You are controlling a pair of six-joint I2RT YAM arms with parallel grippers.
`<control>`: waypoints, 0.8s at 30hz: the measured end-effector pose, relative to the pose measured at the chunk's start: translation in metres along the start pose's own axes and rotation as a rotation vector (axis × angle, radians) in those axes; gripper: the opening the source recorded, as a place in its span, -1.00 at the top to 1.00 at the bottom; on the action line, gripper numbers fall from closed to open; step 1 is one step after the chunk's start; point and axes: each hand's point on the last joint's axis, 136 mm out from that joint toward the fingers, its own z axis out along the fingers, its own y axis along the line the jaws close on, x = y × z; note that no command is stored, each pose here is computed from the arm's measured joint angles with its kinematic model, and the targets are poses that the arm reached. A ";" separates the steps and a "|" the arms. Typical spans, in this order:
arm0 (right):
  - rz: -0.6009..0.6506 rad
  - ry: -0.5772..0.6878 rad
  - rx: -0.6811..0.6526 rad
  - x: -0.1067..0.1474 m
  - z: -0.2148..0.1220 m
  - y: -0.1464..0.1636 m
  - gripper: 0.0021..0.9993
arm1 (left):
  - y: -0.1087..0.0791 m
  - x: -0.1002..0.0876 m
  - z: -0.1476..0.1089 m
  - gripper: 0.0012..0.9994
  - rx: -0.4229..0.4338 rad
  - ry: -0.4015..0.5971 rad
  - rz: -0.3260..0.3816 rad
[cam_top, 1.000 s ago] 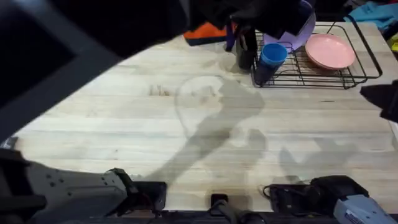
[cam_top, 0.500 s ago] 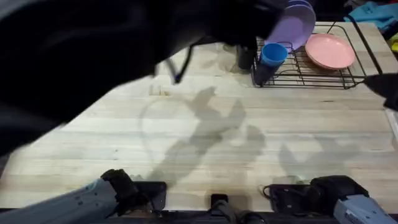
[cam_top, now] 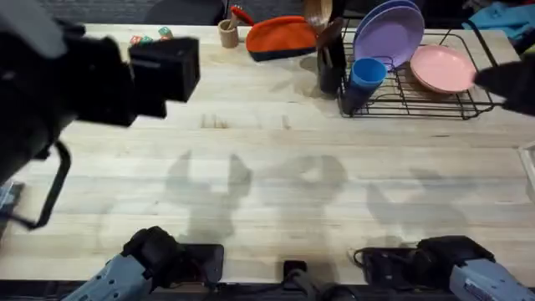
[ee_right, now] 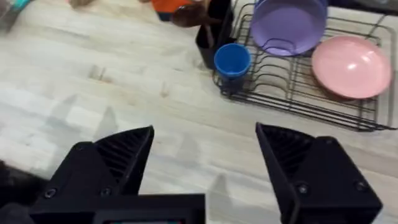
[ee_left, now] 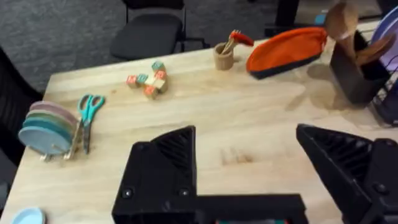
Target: Pick up the cup on the table and put them onto the rack.
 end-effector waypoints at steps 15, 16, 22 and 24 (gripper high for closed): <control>0.096 0.283 -0.175 0.021 0.053 0.016 -0.99 | 0.009 0.020 -0.007 -0.99 -0.021 0.063 -0.043; 0.104 0.304 -0.183 0.024 0.055 0.017 -0.98 | 0.009 0.020 -0.007 -0.99 -0.021 0.063 -0.045; 0.145 0.413 -0.203 0.037 0.064 0.018 -0.99 | 0.009 0.020 -0.007 -0.99 -0.022 0.063 -0.048; 0.152 0.432 -0.203 0.039 0.068 0.017 -0.99 | 0.009 0.020 -0.007 -0.99 -0.022 0.063 -0.049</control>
